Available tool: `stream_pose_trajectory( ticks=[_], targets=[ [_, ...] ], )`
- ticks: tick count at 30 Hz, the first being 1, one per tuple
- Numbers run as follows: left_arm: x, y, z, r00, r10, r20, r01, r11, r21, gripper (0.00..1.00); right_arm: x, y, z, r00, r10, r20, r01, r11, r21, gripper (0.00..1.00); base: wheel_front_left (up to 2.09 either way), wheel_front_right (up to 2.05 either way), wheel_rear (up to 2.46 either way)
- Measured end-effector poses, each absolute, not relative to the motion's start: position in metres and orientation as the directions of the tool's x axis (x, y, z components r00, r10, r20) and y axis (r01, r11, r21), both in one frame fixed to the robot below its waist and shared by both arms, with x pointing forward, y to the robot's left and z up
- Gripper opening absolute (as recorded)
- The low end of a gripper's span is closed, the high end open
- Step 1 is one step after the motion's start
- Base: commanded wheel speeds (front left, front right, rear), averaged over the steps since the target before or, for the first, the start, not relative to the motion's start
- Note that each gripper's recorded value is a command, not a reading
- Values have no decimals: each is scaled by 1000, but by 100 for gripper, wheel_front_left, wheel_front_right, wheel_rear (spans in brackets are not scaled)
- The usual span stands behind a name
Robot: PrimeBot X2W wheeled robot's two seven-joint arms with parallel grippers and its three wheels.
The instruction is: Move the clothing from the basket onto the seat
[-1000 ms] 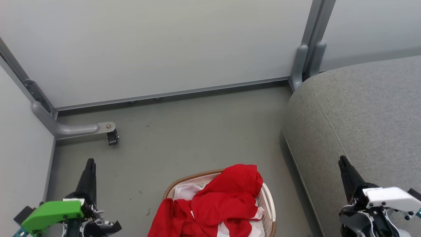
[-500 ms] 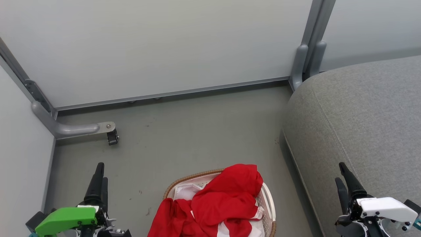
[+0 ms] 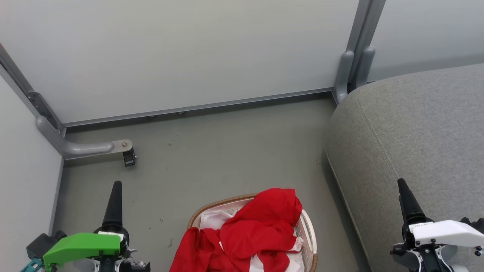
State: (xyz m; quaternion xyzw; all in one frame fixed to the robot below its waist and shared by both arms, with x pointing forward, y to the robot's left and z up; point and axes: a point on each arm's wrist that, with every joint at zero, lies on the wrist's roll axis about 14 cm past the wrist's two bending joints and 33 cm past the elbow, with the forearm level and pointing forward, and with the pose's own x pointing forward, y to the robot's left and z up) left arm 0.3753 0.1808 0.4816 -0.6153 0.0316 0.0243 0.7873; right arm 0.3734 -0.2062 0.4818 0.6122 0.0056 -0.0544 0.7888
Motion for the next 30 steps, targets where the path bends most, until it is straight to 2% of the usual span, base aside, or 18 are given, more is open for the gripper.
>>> stream_pose_trajectory(
  ticks=[16, 30],
  targets=[
    [373, 168, 492, 998, -20, -52, -33, 540, -841, 100, 371, -203, 486, 996, -76, -52, 83, 508, 857, 100, 0, 0, 0],
    [371, 163, 492, 999, -22, -43, -14, 711, -703, 100, 374, -190, 500, 1000, -31, 6, 18, 721, 693, 100, 0, 0, 0]
  ],
)
